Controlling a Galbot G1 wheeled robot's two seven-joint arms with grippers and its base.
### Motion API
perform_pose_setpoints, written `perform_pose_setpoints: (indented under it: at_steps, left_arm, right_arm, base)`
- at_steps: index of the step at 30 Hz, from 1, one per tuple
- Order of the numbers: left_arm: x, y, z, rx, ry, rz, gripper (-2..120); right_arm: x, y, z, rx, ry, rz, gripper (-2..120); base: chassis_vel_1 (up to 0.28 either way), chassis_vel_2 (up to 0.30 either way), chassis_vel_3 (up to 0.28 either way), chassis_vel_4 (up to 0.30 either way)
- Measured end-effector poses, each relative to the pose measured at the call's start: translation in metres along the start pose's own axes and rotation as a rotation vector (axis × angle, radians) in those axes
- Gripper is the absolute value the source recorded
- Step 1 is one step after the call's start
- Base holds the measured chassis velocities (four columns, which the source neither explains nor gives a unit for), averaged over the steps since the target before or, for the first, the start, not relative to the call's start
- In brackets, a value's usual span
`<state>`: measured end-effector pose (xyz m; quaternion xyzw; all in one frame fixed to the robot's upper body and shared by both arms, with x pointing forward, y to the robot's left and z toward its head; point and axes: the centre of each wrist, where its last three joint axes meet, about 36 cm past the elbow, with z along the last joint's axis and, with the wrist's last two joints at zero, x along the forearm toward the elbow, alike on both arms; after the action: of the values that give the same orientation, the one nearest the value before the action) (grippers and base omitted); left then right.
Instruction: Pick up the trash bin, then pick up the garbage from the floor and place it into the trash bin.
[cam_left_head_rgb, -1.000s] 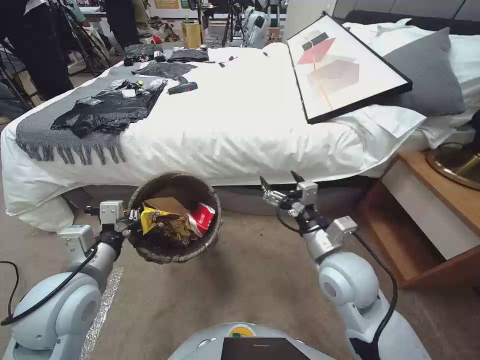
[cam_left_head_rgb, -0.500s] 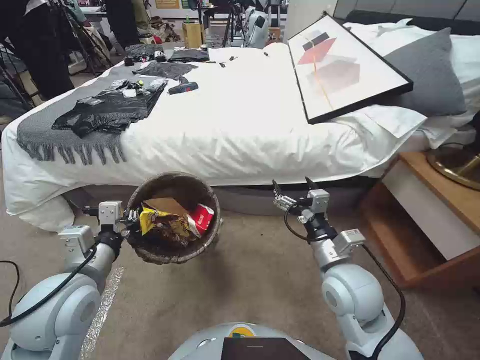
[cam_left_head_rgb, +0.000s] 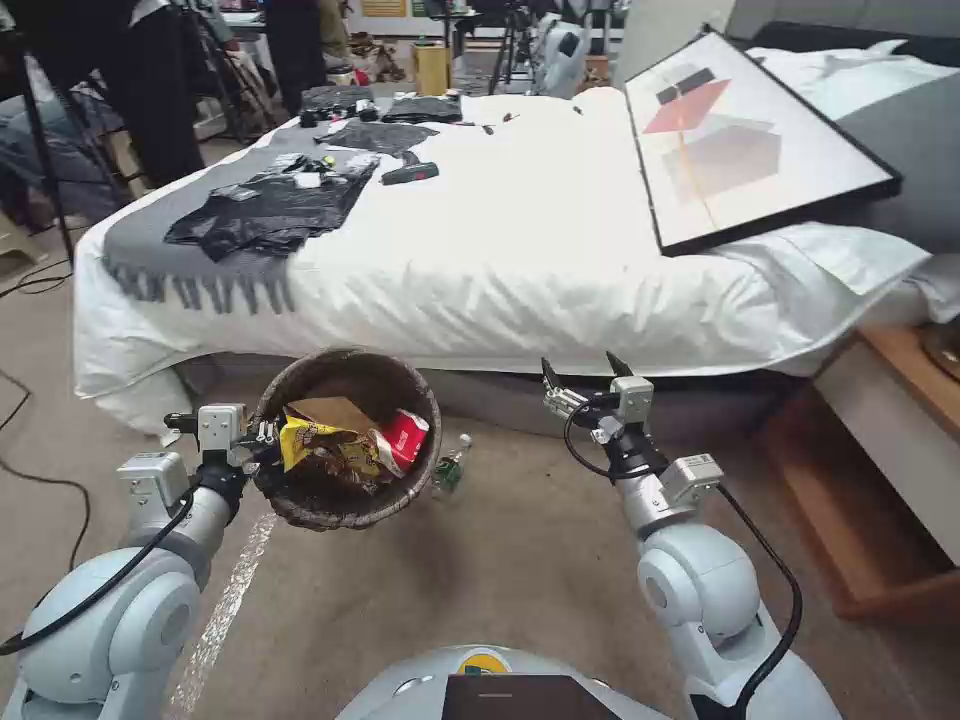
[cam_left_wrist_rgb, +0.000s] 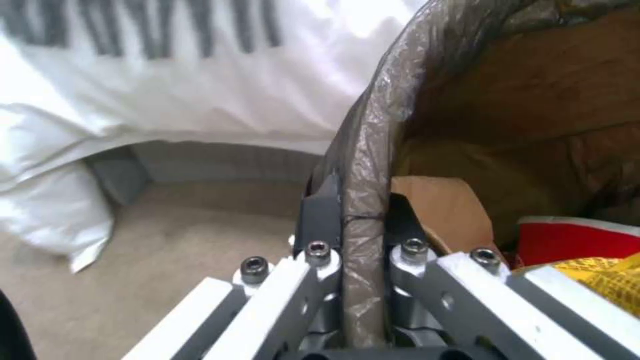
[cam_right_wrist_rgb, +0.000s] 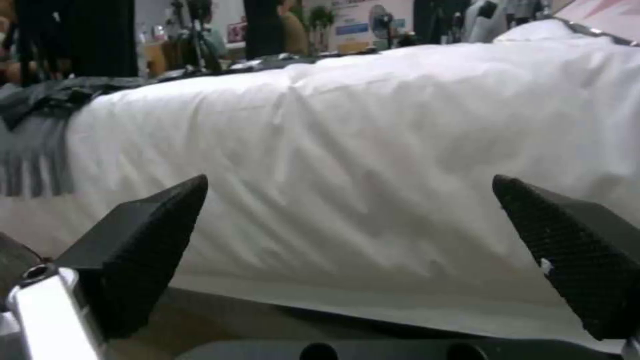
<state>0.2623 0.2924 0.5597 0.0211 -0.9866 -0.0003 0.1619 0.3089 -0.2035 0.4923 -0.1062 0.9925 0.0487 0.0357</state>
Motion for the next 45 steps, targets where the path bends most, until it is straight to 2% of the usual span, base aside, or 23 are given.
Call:
perform_pose_setpoints:
  at_steps: [17,25,31,36,38,45]
  left_arm:
    - [0.0,0.0,0.001,0.005,0.005,0.004,2]
    - [0.0,0.0,0.001,0.026,0.007,0.016,2]
    - [0.001,0.0,0.002,0.025,0.011,0.014,2]
    - [0.001,0.0,0.002,0.025,0.01,0.011,2]
    - [0.001,0.0,0.002,0.024,0.009,0.01,2]
    - [0.001,0.001,0.001,0.024,0.008,0.006,2]
  right_arm:
    - [0.001,-0.001,0.004,0.004,0.027,0.022,100]
    - [0.001,-0.002,0.015,-0.002,0.079,0.047,100]
    - [-0.01,-0.001,0.033,-0.024,0.178,0.091,100]
    - [-0.025,0.009,0.045,-0.089,0.276,0.108,100]
    - [-0.036,0.019,0.059,-0.14,0.351,0.129,100]
    - [-0.055,0.031,0.075,-0.206,0.458,0.175,100]
  base:
    - [0.101,0.096,0.099,0.092]
    - [0.047,0.044,0.041,0.041]
    - [0.0,0.0,0.0,0.0]
    - [0.0,0.0,0.0,0.0]
    - [0.0,0.0,0.0,0.0]
    - [0.0,0.0,0.0,0.0]
